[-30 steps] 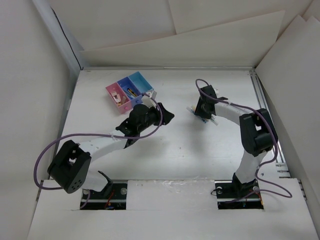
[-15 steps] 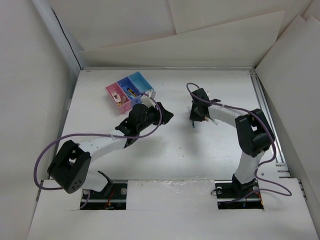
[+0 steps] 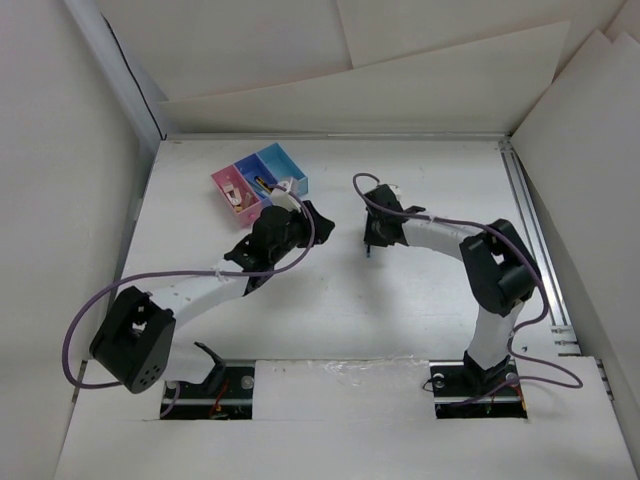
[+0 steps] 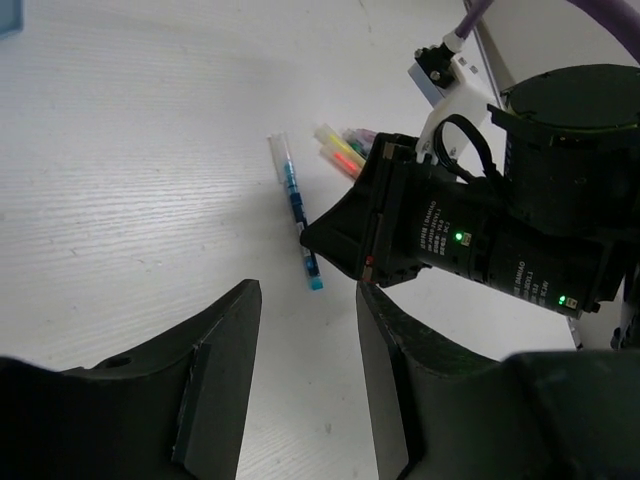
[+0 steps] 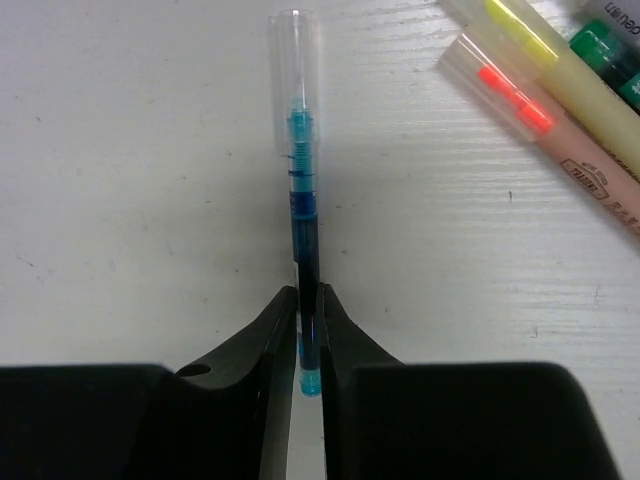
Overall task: Sort the stationery into containers
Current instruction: Move the pen to the center of the board, then pick up the pen from the center of the board.
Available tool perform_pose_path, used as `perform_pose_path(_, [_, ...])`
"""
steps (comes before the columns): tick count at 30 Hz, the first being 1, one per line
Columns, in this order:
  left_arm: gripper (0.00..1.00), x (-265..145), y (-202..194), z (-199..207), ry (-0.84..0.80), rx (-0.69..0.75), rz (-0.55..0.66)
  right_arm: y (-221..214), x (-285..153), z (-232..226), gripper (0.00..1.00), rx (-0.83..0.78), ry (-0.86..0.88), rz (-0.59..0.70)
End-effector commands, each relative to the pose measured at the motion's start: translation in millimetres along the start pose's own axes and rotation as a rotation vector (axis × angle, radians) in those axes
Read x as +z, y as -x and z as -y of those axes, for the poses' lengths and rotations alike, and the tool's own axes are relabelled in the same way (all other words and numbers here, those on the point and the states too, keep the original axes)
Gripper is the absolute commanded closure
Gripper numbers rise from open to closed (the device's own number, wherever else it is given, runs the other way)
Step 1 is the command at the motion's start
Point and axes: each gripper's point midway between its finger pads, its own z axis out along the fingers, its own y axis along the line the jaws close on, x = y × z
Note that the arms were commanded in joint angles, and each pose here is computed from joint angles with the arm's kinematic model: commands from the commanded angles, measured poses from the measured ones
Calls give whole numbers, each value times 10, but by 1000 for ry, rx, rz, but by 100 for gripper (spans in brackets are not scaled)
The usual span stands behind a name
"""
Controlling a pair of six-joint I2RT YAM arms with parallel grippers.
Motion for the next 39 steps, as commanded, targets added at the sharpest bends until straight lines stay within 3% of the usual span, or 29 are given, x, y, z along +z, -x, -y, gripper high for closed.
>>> perform_pose_path(1, [60,-63,161,-58,56,-9,58,-166,89,16,83,-16,-15,-23])
perform_pose_path(5, [52,-20,172,-94,91,-7,47,-224,115,1,72,-26,-17,-34])
perform_pose_path(11, [52,57,117,-174,110,-9,25,-195,38,-109,95,-34,16,-8])
perform_pose_path(16, [53,12,153,-212,83,-48,37,157,-468,-378,96,-35,162,111])
perform_pose_path(20, [58,-68,326,-330,81,-116,71,254,-863,-626,96,-58,330,157])
perform_pose_path(23, [58,-96,347,-316,-11,-160,56,249,-1018,-817,96,-68,451,150])
perform_pose_path(28, [55,-39,171,-12,-194,-179,-57,180,-1095,-958,96,-87,526,125])
perform_pose_path(32, [52,-14,182,140,-290,-185,-63,194,-1158,-1088,96,-109,579,126])
perform_pose_path(39, [52,162,24,94,-269,-178,-114,91,-1213,-1222,96,-133,639,98])
